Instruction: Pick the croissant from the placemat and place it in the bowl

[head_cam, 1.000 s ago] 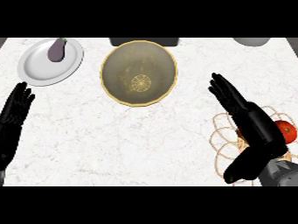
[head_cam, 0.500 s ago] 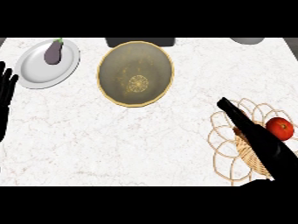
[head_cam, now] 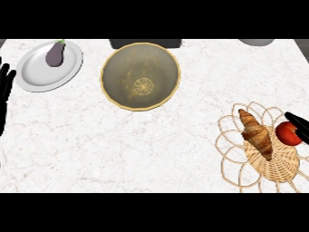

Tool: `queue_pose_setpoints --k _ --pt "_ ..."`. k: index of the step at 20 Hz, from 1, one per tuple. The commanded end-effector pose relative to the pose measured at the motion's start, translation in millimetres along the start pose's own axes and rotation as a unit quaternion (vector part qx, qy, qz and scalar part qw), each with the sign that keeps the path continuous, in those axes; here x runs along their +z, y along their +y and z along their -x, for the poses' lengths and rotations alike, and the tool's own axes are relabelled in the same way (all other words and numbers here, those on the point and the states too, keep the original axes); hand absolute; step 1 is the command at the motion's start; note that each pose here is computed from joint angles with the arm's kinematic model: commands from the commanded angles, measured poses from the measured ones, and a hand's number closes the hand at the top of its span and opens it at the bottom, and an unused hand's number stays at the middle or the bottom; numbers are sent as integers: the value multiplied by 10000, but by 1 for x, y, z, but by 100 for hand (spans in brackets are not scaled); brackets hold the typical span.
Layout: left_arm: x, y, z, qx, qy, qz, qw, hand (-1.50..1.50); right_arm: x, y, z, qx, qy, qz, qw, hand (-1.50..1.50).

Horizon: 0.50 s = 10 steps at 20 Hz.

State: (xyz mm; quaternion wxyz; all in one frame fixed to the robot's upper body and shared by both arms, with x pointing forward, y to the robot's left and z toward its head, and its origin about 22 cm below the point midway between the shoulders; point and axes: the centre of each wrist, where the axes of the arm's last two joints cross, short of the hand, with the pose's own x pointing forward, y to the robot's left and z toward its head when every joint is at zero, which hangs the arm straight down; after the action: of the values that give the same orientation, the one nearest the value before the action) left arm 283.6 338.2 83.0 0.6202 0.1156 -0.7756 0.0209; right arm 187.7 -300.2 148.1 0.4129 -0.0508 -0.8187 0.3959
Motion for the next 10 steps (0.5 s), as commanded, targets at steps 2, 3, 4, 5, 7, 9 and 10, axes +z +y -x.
queue_pose_setpoints --k 2,3,4,5,7,9,10 --pt "5 -3 7 -18 88 16 10000 0 8 -56 -17 985 819 -543 9903 -150" --pt "-1 -1 5 -15 72 48 10000 0 2 -56 -34 1234 961 -920 9834 -150" --pt "5 -9 12 -95 81 78 9999 0 0 -65 -28 1393 1151 -1146 9768 -150" --pt "-3 8 -7 -75 -56 95 9999 0 0 -67 -35 1529 1327 -1455 9684 -150" --pt "-1 -16 -13 64 -15 92 9999 0 -2 -90 -35 1661 1566 -1816 9565 -150" --pt "5 -7 -3 -12 77 95 9999 0 -1 -76 -45 1703 1586 -2320 9445 -150" --pt "-4 3 -1 -31 -22 76 10000 0 -7 -96 -43 1772 1631 -2453 9391 -150"
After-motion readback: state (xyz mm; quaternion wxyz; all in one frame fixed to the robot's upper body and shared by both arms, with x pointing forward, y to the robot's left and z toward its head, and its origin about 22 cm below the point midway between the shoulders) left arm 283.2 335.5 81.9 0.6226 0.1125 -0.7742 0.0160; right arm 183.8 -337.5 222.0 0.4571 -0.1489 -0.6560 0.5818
